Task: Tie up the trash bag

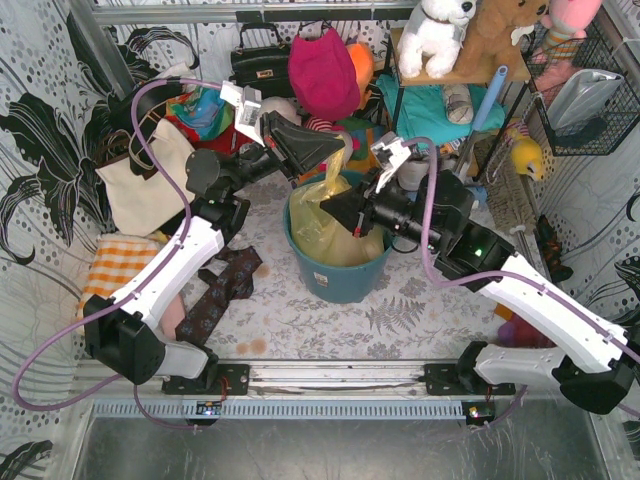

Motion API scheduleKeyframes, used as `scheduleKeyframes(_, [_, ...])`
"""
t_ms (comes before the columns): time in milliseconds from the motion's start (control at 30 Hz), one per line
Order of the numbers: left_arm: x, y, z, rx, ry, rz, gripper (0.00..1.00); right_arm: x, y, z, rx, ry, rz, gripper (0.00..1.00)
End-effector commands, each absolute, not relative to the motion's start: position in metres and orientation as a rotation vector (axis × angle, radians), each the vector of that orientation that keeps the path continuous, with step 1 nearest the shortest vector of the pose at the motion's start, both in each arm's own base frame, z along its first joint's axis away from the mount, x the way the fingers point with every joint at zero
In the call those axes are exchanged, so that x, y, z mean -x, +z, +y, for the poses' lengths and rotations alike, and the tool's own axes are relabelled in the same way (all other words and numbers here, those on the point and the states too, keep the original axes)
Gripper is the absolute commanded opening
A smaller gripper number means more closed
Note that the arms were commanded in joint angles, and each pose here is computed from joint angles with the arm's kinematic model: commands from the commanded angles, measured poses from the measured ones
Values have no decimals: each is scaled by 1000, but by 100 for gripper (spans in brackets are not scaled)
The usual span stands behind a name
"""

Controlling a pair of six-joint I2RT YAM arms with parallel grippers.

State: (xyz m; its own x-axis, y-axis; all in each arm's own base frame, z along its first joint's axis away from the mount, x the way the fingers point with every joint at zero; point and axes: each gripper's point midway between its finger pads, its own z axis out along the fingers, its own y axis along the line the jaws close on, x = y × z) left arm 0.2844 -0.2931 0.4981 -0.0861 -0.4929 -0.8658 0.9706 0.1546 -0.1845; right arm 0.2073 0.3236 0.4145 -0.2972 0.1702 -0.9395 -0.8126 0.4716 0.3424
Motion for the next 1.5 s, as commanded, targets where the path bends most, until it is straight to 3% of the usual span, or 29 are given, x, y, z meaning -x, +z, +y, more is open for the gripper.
scheduleKeyframes(0, [-287, 507, -289, -624, -1332, 975, 0, -219, 415, 321, 487, 955, 1614, 0])
scheduleKeyframes(1067, [-257, 493, -292, -746, -1417, 981, 0, -256, 356, 324, -166, 688, 1607, 0])
scheduleKeyframes(1200, [-254, 490, -290, -744, -1403, 1001, 16, -260, 353, 317, -197, 652, 1594, 0])
scheduleKeyframes(1367, [-252, 494, -277, -684, -1307, 1023, 57, -261, 350, 311, -218, 628, 1588, 0])
scheduleKeyframes(1467, [-250, 504, -264, -628, -1228, 1033, 65, -261, 350, 306, -227, 619, 1585, 0])
